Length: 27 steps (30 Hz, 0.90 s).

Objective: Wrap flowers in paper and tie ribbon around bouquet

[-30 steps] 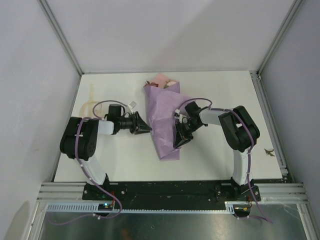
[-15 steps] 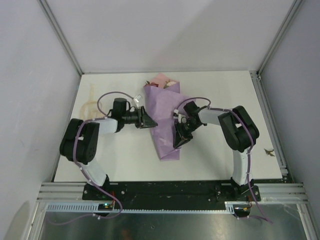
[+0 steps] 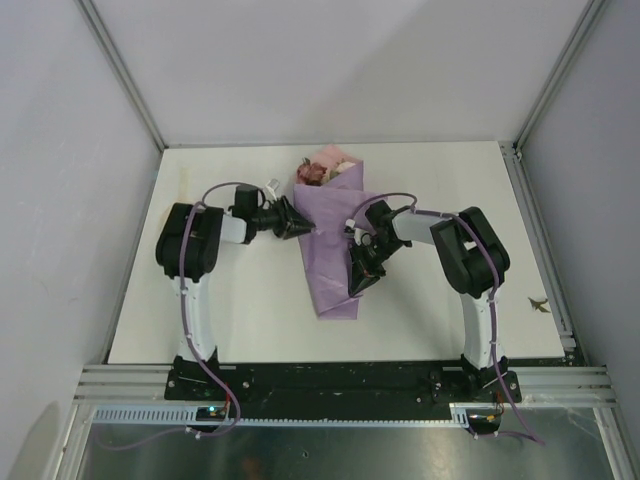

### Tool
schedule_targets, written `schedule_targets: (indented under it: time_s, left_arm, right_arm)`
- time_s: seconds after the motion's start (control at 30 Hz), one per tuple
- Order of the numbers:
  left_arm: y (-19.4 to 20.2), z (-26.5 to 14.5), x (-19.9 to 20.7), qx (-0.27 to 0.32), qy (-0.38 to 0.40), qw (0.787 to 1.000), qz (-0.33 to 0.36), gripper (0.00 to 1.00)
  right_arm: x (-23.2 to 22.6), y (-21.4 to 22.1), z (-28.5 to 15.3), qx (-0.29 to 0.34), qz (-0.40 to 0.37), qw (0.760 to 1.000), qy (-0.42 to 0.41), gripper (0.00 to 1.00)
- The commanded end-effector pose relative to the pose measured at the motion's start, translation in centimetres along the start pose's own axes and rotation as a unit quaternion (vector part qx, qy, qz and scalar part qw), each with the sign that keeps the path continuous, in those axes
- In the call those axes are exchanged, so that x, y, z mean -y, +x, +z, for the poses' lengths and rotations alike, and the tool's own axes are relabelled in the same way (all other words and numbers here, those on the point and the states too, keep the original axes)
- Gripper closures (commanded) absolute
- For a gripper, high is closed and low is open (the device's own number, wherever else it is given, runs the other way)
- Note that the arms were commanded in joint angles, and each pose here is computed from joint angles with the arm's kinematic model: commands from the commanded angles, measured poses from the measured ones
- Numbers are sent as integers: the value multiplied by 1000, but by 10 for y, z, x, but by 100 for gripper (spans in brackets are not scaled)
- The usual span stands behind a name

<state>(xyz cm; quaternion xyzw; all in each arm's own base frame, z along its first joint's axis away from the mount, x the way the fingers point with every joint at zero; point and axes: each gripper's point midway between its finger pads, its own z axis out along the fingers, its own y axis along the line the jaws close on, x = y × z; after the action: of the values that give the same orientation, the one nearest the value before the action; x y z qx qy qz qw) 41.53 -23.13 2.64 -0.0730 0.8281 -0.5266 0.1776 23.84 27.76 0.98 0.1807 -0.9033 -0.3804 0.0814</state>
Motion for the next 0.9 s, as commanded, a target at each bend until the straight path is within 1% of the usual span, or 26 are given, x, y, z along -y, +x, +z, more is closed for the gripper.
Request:
schedule_targets:
  time_s: [0.0, 0.1, 0.13, 0.17, 0.2, 0.23, 0.27, 0.3, 0.33, 0.37, 0.4, 0.43, 0.47, 0.5, 0.53, 0.63, 0.73, 0.87]
  left_arm:
    - [-74, -11, 12, 94, 6, 995, 22, 56]
    - [-107, -32, 34, 123, 25, 991, 51, 46]
    - [-117, -46, 50, 135, 33, 988, 70, 42]
    - [-122, -61, 55, 137, 29, 987, 85, 39]
    - [-125, -76, 72, 140, 27, 983, 114, 36]
    - [-128, -98, 67, 140, 1, 982, 124, 34]
    - [-130, -120, 71, 141, -24, 980, 140, 33]
    - [-125, -140, 61, 129, -61, 979, 148, 31]
    - [-123, -162, 63, 124, -87, 975, 164, 29]
    - [-115, -184, 51, 107, -130, 970, 175, 27]
    - [-110, -204, 48, 92, -161, 960, 210, 25]
    - [-99, -226, 38, 73, -197, 953, 218, 24]
    - [-91, -244, 32, 55, -226, 942, 244, 22]
    - [-81, -262, 21, 38, -260, 932, 251, 21]
    - [-71, -277, 13, 18, -286, 919, 270, 20]
    - [-46, -315, -19, -34, -360, 887, 288, 20]
    - [-28, -332, -48, -87, -399, 861, 302, 23]
    - [-18, -331, -71, -142, -398, 846, 324, 28]
  right_arm:
    - [54, 18, 12, -36, 3, 995, 93, 90]
    - [51, 16, 13, -35, 8, 996, 81, 90]
    - [49, 15, 12, -33, 8, 997, 74, 89]
    - [47, 14, 12, -30, 9, 997, 69, 89]
    - [44, 13, 12, -28, 8, 998, 64, 89]
    - [42, 12, 12, -27, 6, 998, 59, 89]
    - [40, 11, 12, -25, 5, 998, 55, 89]
    - [39, 11, 12, -25, 5, 998, 53, 89]
    - [38, 11, 13, -25, 4, 998, 51, 89]
    - [37, 11, 13, -25, 4, 998, 50, 88]
    - [37, 11, 13, -25, 4, 998, 49, 88]
    - [38, 10, 14, -24, 4, 999, 49, 88]
    - [38, 10, 14, -23, 4, 999, 49, 88]
    - [38, 9, 14, -21, 6, 999, 47, 88]
    - [38, 8, 14, -20, 9, 999, 46, 88]
    - [36, 7, 14, -17, 10, 999, 43, 88]
    - [35, 6, 12, -15, 10, 999, 41, 88]
    - [34, 6, 11, -12, 9, 999, 41, 88]
